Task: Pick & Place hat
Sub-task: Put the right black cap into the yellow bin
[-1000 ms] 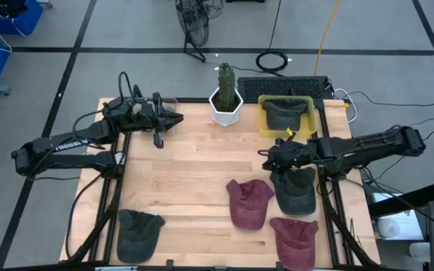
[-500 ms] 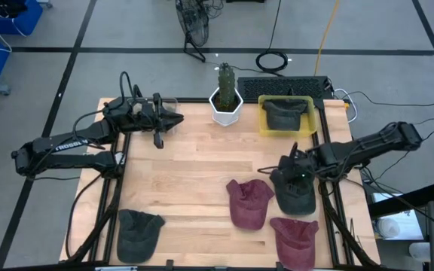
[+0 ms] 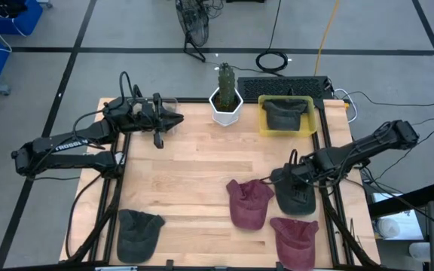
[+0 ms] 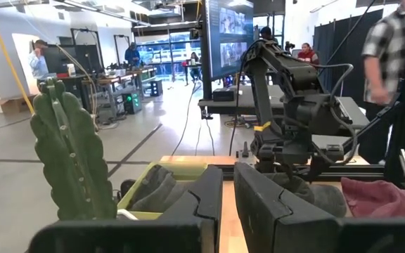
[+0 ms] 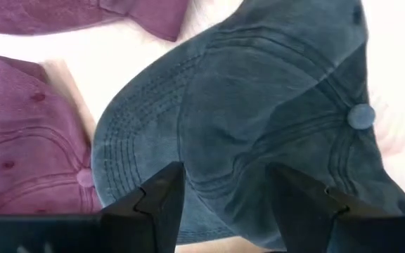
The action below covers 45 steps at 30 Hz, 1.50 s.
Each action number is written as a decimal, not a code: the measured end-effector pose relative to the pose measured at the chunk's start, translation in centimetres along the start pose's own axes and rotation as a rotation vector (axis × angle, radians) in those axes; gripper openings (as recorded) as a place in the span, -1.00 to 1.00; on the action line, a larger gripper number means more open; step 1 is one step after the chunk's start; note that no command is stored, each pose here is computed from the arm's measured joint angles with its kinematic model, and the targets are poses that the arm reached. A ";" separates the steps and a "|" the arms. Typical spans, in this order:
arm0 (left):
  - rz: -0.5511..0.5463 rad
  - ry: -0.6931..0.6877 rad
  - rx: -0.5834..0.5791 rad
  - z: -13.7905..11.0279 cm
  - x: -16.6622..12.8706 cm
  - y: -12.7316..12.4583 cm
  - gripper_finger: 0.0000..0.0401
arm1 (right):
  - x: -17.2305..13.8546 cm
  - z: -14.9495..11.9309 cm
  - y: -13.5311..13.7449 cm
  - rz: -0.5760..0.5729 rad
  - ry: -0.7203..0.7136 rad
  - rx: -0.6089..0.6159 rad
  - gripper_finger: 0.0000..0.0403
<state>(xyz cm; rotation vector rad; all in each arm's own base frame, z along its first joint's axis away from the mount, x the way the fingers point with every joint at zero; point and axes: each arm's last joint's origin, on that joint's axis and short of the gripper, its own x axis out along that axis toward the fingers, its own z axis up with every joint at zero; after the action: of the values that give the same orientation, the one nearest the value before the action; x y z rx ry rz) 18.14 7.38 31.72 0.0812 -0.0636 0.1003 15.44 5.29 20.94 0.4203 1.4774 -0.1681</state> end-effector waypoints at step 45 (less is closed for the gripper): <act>0.032 0.000 0.017 0.0 0.0 0.1 -0.77 | -1.3 1.8 -0.8 -0.302 0.019 0.022 -0.97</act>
<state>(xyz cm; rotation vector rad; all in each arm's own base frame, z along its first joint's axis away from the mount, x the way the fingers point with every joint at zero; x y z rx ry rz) 18.12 7.47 31.75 0.0968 -0.0640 0.1332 16.65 3.70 22.11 0.2140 1.5532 -0.4212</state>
